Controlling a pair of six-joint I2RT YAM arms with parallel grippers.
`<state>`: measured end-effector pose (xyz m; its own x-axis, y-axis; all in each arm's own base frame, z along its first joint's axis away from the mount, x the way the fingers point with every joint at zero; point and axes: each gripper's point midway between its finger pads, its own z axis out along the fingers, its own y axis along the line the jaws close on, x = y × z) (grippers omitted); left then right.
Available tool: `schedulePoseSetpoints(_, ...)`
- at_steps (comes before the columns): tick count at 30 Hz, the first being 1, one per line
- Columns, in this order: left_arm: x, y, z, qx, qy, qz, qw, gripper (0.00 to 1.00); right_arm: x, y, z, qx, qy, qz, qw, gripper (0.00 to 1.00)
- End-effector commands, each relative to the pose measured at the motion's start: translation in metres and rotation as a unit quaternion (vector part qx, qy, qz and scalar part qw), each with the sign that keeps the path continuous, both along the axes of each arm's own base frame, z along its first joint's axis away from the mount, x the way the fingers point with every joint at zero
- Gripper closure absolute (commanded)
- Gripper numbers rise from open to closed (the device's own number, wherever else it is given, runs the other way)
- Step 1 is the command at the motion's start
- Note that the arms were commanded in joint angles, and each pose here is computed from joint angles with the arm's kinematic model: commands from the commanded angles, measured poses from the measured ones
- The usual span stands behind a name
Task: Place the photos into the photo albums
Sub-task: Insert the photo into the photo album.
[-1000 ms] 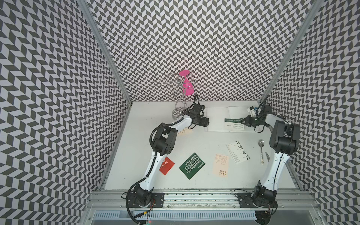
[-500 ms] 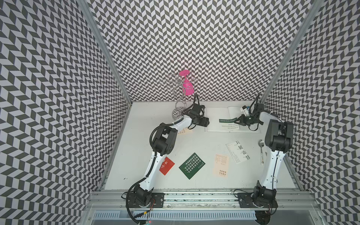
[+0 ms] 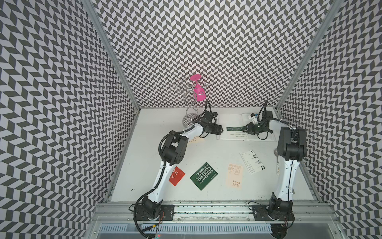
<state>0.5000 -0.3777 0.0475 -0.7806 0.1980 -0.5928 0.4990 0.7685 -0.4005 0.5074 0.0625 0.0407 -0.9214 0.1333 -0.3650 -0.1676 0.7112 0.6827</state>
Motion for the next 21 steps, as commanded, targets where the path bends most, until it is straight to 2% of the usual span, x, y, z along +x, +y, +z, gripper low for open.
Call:
schedulePoseSetpoints(1, -0.011, 0.006, -0.005, 0.002, 0.028, 0.005, 1.000, 0.21, -0.005, 0.005, -0.008, -0.008, 0.009, -0.006, 1.000, 0.65)
schedulePoseSetpoints(8, -0.012, 0.011, -0.007, 0.004, 0.030, 0.007, 1.000, 0.21, 0.002, -0.005, 0.007, -0.035, 0.000, -0.041, 0.999, 0.55)
schedulePoseSetpoints(21, -0.018, 0.009, -0.010, -0.017, 0.050, 0.005, 0.999, 0.21, -0.006, 0.043, -0.003, 0.040, 0.015, 0.001, 0.999, 0.53)
